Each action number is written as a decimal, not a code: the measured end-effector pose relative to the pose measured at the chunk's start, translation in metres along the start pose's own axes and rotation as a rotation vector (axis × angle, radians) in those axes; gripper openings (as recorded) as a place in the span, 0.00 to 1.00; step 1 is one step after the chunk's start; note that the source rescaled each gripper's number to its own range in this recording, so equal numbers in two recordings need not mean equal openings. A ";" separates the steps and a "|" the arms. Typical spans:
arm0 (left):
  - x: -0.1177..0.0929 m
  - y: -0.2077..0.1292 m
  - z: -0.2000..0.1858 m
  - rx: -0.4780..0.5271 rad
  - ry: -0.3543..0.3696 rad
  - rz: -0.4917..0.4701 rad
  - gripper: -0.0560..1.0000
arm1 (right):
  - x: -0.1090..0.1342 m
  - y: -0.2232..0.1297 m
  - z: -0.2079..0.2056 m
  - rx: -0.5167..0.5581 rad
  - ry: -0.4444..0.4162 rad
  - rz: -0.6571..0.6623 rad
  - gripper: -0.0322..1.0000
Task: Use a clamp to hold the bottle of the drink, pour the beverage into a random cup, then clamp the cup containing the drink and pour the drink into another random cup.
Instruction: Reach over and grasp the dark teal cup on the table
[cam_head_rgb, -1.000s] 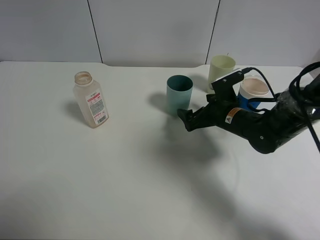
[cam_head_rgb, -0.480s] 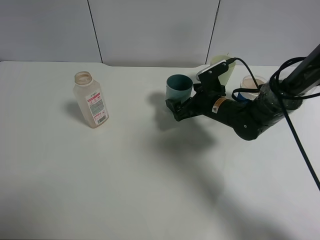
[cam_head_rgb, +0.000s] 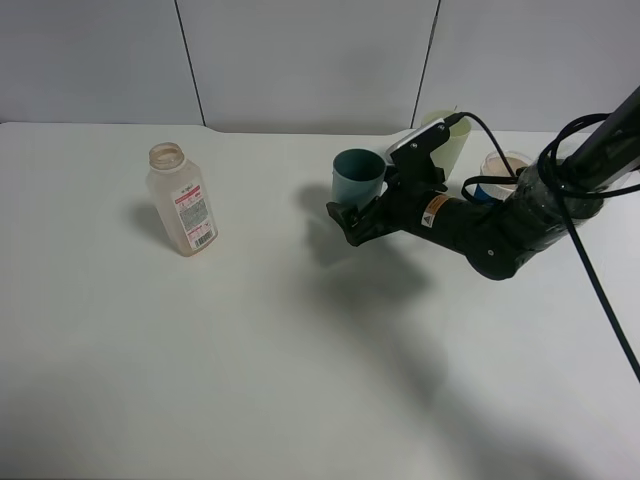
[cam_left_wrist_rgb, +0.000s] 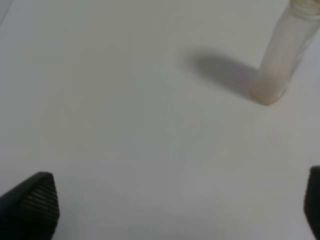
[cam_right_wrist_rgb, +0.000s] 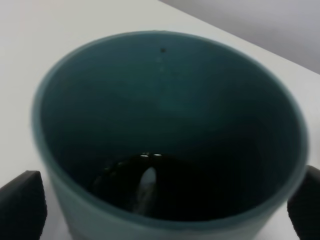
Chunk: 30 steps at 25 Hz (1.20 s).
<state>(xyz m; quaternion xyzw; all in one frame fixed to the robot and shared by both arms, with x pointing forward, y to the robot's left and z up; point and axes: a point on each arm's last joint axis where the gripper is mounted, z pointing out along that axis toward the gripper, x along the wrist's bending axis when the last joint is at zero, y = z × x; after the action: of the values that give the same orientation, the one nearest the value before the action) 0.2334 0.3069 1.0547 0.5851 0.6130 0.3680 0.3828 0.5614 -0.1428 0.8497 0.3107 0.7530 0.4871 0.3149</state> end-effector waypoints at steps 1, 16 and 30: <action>0.000 0.000 0.000 0.000 0.000 0.000 1.00 | 0.000 0.000 0.000 0.000 0.003 -0.008 0.88; 0.000 0.000 0.000 0.000 0.000 0.000 1.00 | 0.003 -0.008 0.003 -0.014 0.011 -0.017 0.88; 0.000 0.000 0.000 0.000 0.000 0.000 1.00 | 0.003 -0.012 0.019 -0.057 0.024 -0.005 0.67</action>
<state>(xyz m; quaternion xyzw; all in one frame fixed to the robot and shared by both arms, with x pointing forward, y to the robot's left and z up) 0.2334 0.3069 1.0547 0.5851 0.6130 0.3680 0.3828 0.5724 -0.1346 0.8319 0.2941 0.7434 0.5112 0.3156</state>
